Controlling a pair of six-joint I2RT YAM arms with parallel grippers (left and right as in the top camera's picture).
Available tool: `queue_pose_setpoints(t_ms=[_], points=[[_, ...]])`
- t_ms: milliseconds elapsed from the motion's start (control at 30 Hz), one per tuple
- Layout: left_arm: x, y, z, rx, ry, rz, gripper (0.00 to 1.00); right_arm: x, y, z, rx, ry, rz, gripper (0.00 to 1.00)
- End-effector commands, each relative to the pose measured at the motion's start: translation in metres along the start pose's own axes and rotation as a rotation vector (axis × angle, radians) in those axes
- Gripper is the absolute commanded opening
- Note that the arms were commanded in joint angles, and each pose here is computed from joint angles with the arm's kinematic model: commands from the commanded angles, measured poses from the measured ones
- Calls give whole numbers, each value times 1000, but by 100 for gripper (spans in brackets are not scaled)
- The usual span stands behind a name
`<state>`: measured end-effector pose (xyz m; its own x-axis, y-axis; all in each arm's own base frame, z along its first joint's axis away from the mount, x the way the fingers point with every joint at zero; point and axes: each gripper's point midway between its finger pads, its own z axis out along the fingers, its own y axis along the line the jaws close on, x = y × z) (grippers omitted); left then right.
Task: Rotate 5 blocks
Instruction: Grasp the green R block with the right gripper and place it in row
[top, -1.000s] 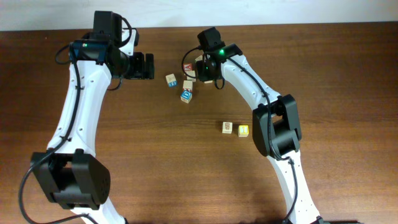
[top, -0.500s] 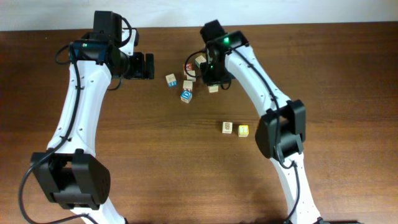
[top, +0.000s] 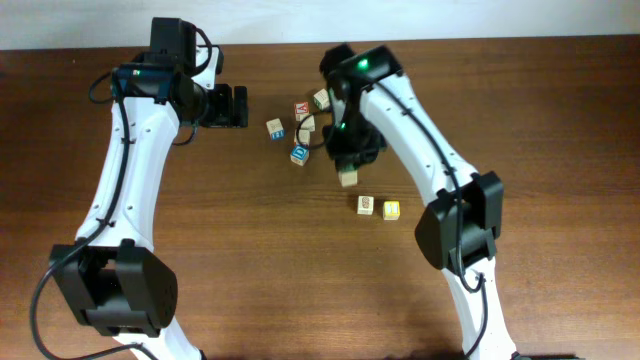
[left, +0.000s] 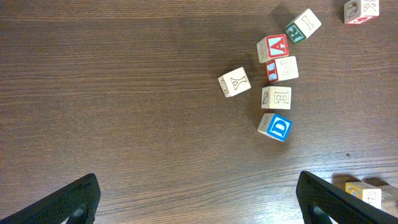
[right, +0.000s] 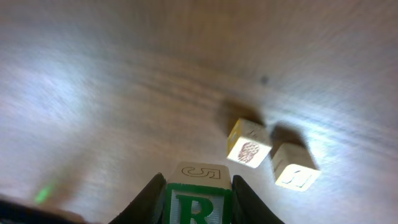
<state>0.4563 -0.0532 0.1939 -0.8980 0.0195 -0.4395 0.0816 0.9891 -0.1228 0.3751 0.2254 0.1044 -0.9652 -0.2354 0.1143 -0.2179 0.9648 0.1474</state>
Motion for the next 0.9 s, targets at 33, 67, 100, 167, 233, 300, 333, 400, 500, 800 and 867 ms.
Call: queue_pose_setpoints(t_ms=[33, 67, 100, 167, 233, 300, 333, 400, 500, 800, 867], points=[[-7, 3, -5, -11, -23, -11, 99, 24, 1, 32, 27, 116, 2, 28], [-7, 3, -5, -11, -23, -11, 99, 26, 1, 37, 30, 129, 3, 28], [-7, 3, -5, -11, -23, -11, 99, 28, 2, 41, 33, 136, 5, 28], [-7, 3, -5, -11, -23, -11, 99, 29, 4, 45, 36, 139, -3, 28], [-7, 3, -5, -11, -23, -11, 99, 29, 7, 47, 36, 133, -12, 28], [-7, 3, -5, -11, -23, -11, 99, 27, 8, 49, 35, 127, -13, 28], [-7, 3, -5, -11, -23, -11, 99, 26, 7, 50, 38, 123, -3, 28], [-7, 3, -5, -11, -23, -11, 99, 23, 6, 56, 43, 113, 7, 28], [-7, 3, -5, -11, -23, -11, 99, 22, 5, 67, 43, 110, 27, 28], [-7, 3, -5, -11, -23, -11, 99, 19, 13, 76, 40, 86, 10, 36], [-7, 3, -5, -11, -23, -11, 99, 17, 14, 76, 38, 80, 8, 37]])
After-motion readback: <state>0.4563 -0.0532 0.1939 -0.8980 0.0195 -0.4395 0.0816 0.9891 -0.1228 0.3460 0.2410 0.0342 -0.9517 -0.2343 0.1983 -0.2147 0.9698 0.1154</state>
